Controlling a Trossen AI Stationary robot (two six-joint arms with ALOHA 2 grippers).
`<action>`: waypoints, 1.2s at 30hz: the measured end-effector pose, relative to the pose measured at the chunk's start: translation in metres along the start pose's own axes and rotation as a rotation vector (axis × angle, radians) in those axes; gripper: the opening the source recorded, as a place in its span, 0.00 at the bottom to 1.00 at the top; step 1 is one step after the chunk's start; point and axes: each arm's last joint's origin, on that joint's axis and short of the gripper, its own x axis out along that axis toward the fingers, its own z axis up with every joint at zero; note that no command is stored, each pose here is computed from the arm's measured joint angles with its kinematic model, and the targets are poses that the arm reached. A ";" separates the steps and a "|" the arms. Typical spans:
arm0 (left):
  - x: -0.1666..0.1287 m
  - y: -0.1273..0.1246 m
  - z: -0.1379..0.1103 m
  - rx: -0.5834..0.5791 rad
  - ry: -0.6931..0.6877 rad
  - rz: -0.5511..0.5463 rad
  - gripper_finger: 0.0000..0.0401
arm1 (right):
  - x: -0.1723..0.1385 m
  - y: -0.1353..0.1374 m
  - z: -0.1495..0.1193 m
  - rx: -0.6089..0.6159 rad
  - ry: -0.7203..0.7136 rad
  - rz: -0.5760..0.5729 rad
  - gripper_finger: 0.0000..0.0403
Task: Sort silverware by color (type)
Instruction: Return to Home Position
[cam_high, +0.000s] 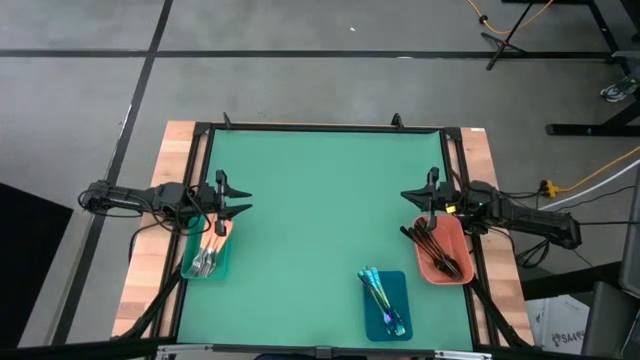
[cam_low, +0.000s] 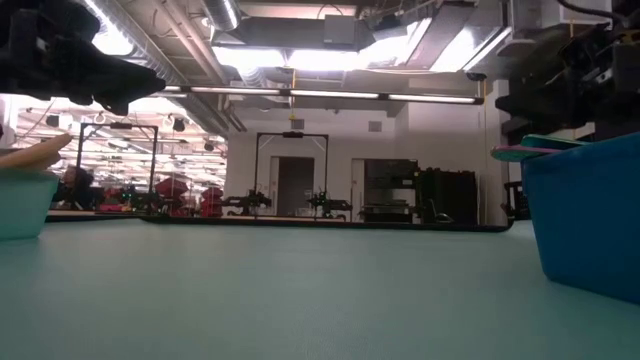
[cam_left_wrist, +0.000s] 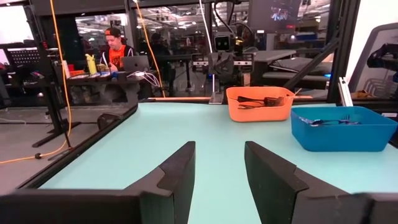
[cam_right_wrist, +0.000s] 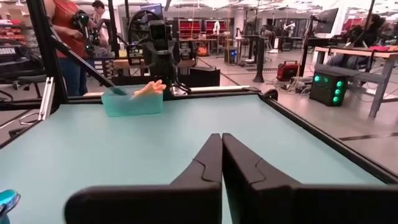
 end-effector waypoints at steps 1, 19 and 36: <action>0.000 0.000 0.000 0.004 0.000 0.000 0.33 | 0.000 0.000 0.000 -0.002 0.003 0.000 0.00; 0.000 0.000 0.000 0.020 0.000 -0.006 0.33 | 0.000 -0.002 -0.001 -0.024 0.013 -0.059 0.00; 0.000 0.000 0.000 0.020 0.000 -0.006 0.33 | 0.000 -0.002 -0.001 -0.023 0.015 -0.059 0.00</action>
